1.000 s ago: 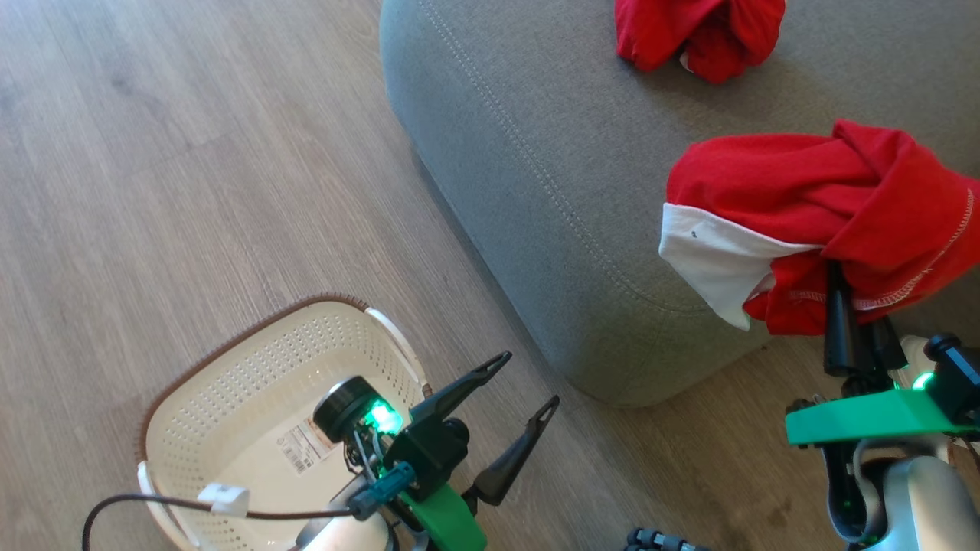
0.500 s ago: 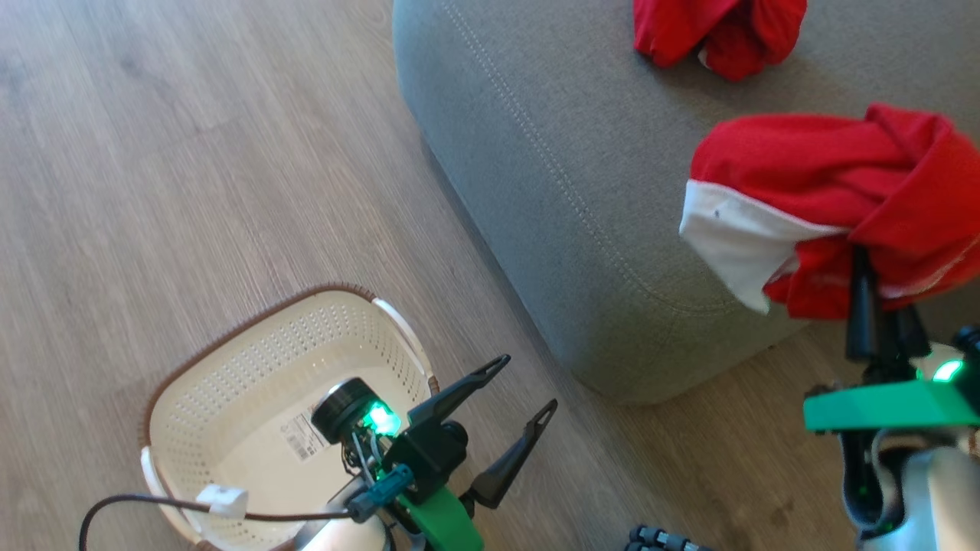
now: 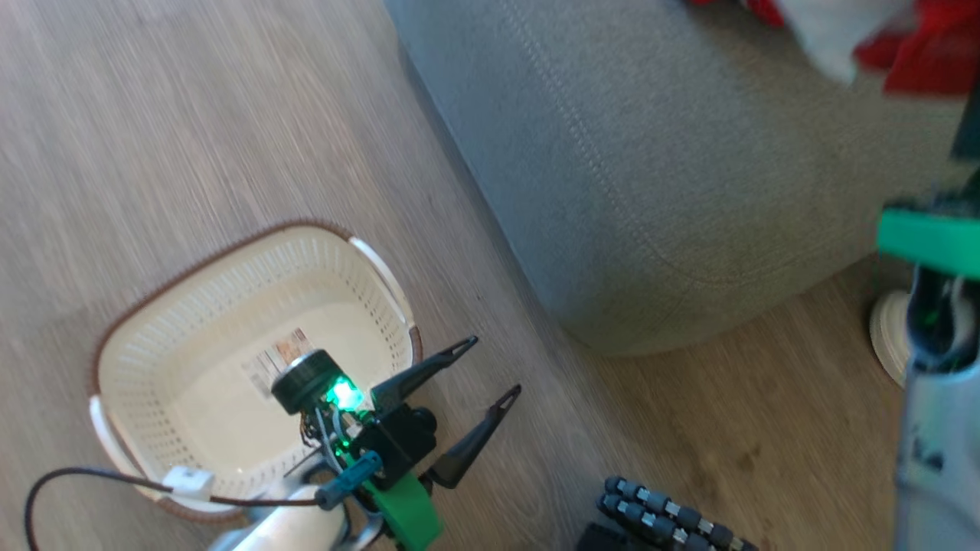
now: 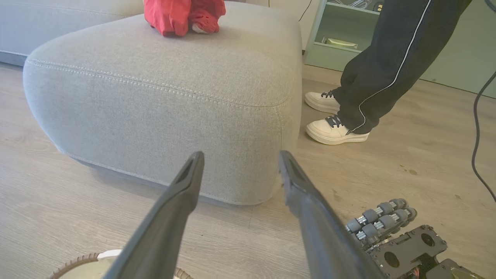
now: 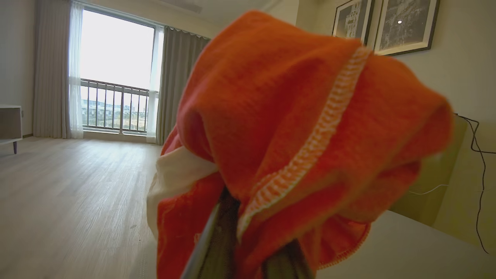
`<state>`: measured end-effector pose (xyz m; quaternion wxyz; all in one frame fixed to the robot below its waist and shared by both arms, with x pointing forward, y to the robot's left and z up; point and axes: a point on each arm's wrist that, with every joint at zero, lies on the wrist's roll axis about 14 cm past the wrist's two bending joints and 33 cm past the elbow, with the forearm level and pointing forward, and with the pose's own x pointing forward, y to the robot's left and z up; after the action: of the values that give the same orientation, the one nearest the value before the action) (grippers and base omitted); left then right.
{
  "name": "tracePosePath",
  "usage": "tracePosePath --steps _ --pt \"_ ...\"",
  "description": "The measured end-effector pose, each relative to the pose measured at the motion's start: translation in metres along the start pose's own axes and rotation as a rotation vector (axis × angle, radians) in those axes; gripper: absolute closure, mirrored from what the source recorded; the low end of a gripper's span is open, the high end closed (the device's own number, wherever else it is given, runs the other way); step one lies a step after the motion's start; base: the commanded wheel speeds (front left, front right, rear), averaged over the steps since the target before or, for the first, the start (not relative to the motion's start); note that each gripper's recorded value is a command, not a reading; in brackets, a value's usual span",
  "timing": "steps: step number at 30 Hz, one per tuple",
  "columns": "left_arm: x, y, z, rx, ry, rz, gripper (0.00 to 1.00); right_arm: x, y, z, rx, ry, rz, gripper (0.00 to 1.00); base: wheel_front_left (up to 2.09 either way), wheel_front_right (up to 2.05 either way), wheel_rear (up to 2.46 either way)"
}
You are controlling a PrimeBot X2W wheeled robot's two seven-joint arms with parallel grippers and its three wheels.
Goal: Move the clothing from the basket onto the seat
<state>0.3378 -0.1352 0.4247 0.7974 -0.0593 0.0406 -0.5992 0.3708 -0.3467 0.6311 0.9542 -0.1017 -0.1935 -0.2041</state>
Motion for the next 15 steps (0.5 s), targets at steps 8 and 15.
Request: tracePosePath --steps 8,15 --pt "-0.003 0.022 -0.037 -0.002 0.042 -0.044 0.00 0.073 0.004 0.006 -0.095 -0.101 0.022 1.00 0.00 0.00 0.00" --pt "-0.006 0.041 -0.057 -0.027 0.052 -0.031 0.00 0.113 -0.019 -0.023 -0.117 -0.073 -0.054 1.00 0.00 0.00 0.00"
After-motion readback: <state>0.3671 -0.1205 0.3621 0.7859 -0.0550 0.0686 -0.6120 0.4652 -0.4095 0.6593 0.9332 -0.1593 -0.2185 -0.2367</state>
